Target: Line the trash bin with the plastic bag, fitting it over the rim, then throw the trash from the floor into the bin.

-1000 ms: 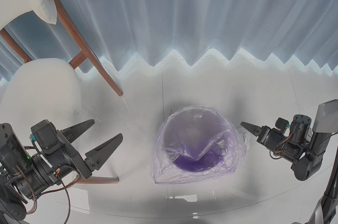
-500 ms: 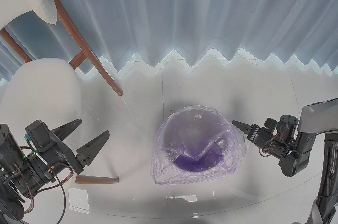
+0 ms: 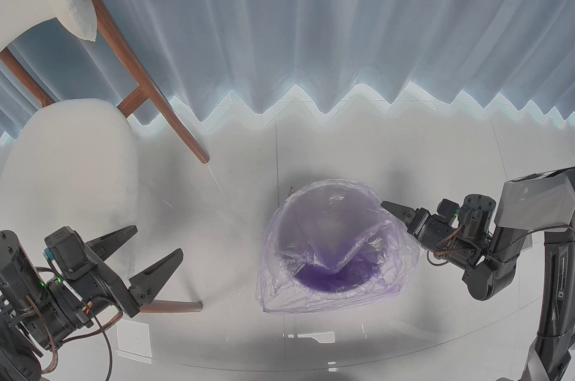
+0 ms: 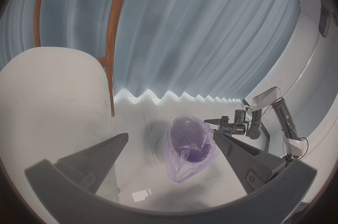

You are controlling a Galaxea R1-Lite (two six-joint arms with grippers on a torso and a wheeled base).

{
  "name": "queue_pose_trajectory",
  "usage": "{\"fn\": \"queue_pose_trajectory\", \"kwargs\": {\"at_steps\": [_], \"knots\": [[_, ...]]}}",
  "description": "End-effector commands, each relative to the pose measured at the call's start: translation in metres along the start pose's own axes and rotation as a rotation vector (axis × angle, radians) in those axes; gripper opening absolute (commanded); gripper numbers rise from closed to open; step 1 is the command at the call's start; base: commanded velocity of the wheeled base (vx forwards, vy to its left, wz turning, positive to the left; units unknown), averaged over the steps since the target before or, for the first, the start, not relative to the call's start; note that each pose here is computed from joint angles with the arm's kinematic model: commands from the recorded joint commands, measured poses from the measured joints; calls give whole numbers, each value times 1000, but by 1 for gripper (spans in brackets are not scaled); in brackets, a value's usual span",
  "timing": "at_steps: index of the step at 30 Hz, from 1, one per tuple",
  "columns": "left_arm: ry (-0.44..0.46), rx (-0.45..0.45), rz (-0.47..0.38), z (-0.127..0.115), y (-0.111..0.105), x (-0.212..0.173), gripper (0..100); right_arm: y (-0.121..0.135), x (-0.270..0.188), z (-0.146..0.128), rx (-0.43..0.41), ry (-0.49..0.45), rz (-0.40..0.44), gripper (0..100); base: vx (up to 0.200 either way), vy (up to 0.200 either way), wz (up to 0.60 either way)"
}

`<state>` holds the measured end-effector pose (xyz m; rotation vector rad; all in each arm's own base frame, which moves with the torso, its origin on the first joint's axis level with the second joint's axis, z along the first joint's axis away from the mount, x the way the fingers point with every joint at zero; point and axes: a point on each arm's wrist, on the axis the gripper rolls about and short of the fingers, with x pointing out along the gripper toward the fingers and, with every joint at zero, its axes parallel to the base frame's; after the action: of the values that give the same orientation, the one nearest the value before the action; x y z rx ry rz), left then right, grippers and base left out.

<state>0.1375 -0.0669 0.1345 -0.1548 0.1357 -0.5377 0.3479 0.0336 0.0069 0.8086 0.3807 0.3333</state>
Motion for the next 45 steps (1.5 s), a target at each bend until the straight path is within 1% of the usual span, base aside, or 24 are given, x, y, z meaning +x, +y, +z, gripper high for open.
{"fn": "queue_pose_trajectory", "kwargs": {"at_steps": [1, 10, 14, 20, 31, 34, 39, 45], "knots": [[0, -1, 1, 0, 0, -1, 100, 2, 2, -2, -3, 4, 8, 0, 0, 0, 0], [19, -5, 1, -3, 0, -2, 100, 1, 3, -2, -4, 5, 7, 0, 0, 0, 0], [20, -6, 2, -4, 0, -2, 100, -10, 9, -7, -4, 9, -19, 0, 0, 0, 0], [24, -7, 1, -4, 0, -1, 100, -15, 15, -6, -6, 3, -19, 0, 0, 0, 0], [46, -11, 3, -10, 1, -6, 100, -6, 12, 0, -15, -26, 13, 0, 0, 0, 0], [43, -10, 3, -9, 1, -6, 100, 0, 10, 4, -11, -36, 27, 0, 0, 0, 0], [45, -10, 3, -9, 1, -6, 100, 14, 8, 14, 29, -64, 68, 0, 0, 0, 0], [43, -10, 3, -9, 1, -6, 100, 16, 8, 14, 32, -64, 72, 0, 0, 0, 0]]}}
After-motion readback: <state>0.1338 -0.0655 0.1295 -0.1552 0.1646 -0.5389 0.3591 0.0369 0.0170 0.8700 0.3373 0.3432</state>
